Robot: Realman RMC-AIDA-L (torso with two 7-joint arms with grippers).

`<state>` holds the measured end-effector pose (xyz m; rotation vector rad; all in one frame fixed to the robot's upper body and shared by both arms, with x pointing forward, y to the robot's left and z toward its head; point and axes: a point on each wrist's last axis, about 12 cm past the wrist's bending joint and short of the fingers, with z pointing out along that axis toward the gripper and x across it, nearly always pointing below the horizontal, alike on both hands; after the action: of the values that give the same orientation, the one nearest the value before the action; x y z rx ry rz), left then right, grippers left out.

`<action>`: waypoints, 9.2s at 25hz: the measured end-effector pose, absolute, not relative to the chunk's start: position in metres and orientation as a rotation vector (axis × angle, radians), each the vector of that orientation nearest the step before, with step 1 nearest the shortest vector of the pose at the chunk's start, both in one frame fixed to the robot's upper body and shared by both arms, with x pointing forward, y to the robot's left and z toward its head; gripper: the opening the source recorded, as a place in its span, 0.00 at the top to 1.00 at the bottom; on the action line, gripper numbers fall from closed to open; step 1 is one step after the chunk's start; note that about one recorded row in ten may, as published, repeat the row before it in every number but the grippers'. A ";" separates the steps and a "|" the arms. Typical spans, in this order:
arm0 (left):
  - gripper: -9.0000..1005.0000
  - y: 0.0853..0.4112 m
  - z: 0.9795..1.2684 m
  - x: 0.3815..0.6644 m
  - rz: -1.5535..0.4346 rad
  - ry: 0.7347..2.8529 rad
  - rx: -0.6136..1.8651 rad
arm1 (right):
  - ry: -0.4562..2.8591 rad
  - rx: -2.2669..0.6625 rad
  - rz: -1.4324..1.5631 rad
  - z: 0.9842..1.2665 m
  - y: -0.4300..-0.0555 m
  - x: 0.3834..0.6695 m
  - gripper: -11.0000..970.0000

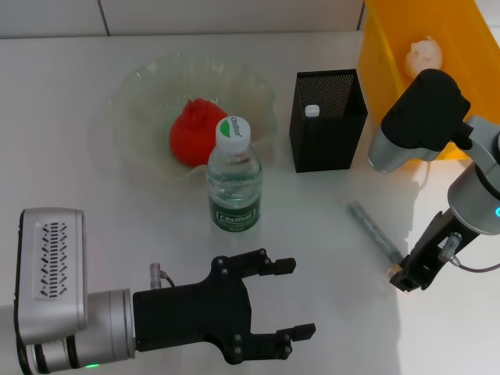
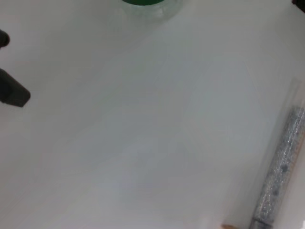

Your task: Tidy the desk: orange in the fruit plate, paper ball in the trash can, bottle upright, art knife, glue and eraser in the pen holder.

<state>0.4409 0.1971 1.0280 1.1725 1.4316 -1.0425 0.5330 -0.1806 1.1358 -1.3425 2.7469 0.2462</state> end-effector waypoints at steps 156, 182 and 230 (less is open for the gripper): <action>0.22 0.195 1.027 0.437 -1.061 1.416 1.187 | 2.770 -0.717 0.295 1.116 -0.186 0.565 0.67; 0.22 0.196 1.028 0.437 -1.063 1.410 1.182 | 2.669 -0.774 0.428 1.157 -0.197 0.555 0.85; 0.22 0.197 1.025 0.432 -1.064 1.390 1.185 | 1.513 -0.489 0.793 1.094 -0.241 0.594 0.86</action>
<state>0.4324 0.1974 1.0254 1.1849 1.3904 -1.0645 0.5942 -0.2408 1.0936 -0.4893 1.5135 0.7926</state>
